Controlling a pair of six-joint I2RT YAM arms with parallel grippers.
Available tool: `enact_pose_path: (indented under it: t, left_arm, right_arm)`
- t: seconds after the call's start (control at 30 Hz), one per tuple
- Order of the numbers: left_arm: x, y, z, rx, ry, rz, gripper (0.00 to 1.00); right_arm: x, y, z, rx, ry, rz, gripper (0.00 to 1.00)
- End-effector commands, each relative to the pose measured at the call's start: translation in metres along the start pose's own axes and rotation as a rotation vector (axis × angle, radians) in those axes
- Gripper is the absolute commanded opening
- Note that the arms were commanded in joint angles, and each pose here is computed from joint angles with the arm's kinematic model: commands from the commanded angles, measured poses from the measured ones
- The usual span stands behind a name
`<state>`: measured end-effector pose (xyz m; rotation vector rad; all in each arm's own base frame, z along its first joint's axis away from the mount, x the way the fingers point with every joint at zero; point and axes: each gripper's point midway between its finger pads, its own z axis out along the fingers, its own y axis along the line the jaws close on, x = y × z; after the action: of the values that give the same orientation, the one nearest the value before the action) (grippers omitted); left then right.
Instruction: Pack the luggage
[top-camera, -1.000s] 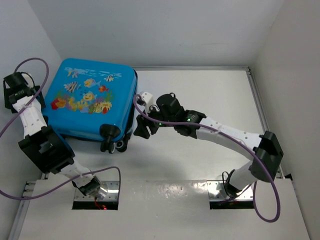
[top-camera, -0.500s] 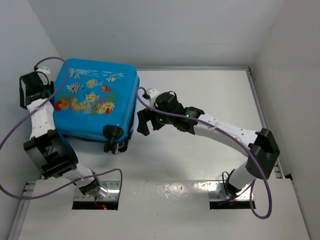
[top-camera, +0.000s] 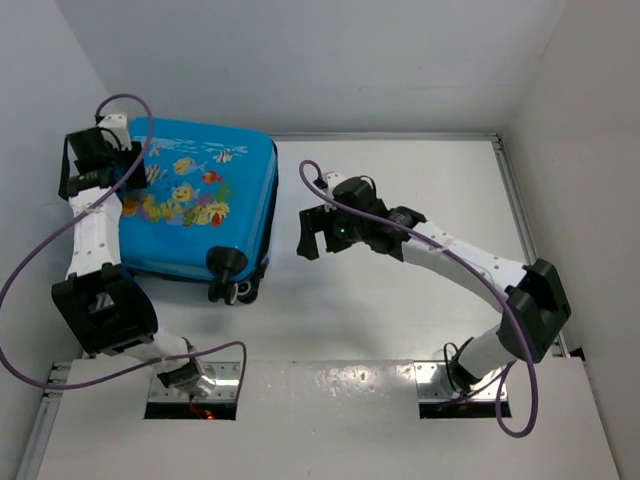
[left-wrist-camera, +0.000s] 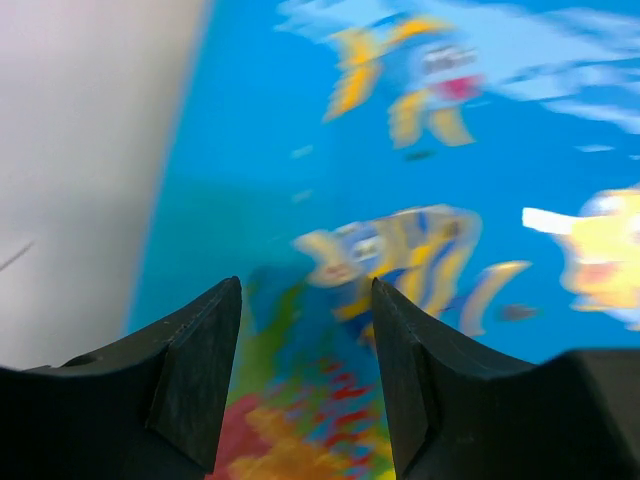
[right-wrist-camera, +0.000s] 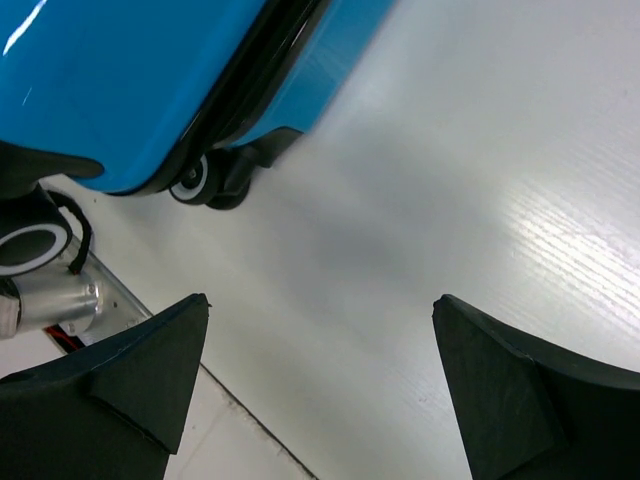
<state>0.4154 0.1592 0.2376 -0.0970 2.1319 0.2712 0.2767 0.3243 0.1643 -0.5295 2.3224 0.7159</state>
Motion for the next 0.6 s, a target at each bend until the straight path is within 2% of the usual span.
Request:
enact_pose_path:
  t: [0.0,0.07,0.17,0.23,0.27,0.3,0.37,0.4,0.47,0.5,0.57]
  left_arm:
    - [0.061,0.033,-0.021,-0.109,0.265,-0.062,0.59]
    - [0.040,0.064,-0.032,-0.215,0.228,-0.035,0.59]
    - [0.050,0.106,-0.036,-0.300,0.267,-0.045,0.59]
    - [0.070,0.129,-0.030,-0.319,0.321,-0.058,0.59]
    - [0.074,0.132,-0.026,-0.302,0.336,-0.071,0.59]
    - [0.099,0.137,-0.016,-0.267,0.398,-0.089,0.59]
    - [0.107,0.139,-0.004,-0.179,0.415,-0.084,0.59]
    - [0.125,0.131,0.006,-0.089,0.470,-0.068,0.59]
    - [0.130,0.115,0.017,0.059,0.464,-0.062,0.57]
    - [0.148,0.106,0.024,0.109,0.514,-0.080,0.57]
    - [0.157,0.100,0.029,0.168,0.537,-0.053,0.54]
  right_arm:
    - [-0.010,0.013,-0.013,-0.065,-0.061,-0.026,0.93]
    - [-0.008,0.014,-0.013,-0.075,-0.062,-0.032,0.93]
    - [-0.010,0.015,-0.011,-0.075,-0.069,-0.040,0.93]
    - [-0.015,0.016,-0.010,-0.071,-0.073,-0.048,0.93]
    - [-0.020,0.017,-0.009,-0.071,-0.082,-0.047,0.93]
    - [-0.021,0.017,-0.008,-0.069,-0.081,-0.052,0.93]
    - [-0.024,0.019,-0.004,-0.074,-0.077,-0.059,0.93]
    - [-0.025,0.020,-0.004,-0.076,-0.075,-0.056,0.93]
    - [-0.026,0.021,-0.002,-0.079,-0.067,-0.062,0.93]
    - [-0.027,0.022,-0.002,-0.086,-0.068,-0.063,0.93]
    - [-0.029,0.023,-0.003,-0.096,-0.071,-0.066,0.93]
